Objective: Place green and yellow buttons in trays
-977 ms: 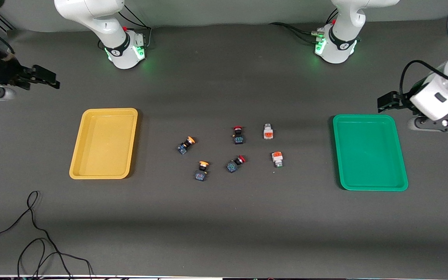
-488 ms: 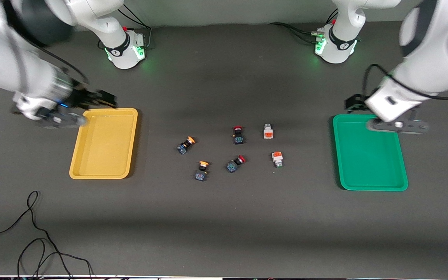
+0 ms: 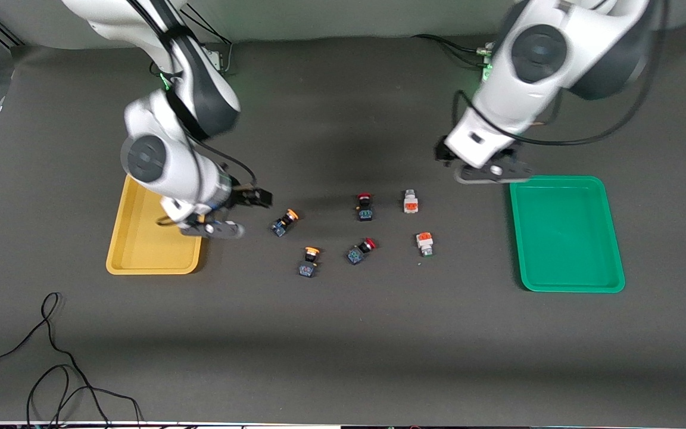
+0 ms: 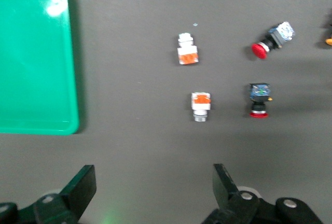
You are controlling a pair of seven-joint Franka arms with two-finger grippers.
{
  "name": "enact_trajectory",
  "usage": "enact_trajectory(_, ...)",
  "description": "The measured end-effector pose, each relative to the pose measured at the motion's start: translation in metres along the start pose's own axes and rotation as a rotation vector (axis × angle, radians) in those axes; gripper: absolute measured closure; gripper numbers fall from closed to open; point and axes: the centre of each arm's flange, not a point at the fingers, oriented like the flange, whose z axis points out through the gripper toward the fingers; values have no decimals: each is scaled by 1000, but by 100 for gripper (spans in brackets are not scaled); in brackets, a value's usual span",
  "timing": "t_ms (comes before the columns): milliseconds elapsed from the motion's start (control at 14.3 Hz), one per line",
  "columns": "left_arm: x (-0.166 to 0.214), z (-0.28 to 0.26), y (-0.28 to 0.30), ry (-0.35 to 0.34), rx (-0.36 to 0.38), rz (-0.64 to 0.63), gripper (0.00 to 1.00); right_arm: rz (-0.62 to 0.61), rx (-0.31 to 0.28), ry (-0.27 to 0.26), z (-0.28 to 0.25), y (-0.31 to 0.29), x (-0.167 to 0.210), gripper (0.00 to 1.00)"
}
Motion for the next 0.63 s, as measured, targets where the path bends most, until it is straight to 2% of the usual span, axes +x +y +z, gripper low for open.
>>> enact_trajectory(209,-26,16,36,8,4,13,0,40,-24,40,77,-22,12,0)
enact_trajectory(349,-36,30,45,9,6,26,0,44,-49,46,123,-32,12,0)
enact_trajectory(628,-42,82,44,33,-10,31,0,48,-81,35,164,-29,12,0)
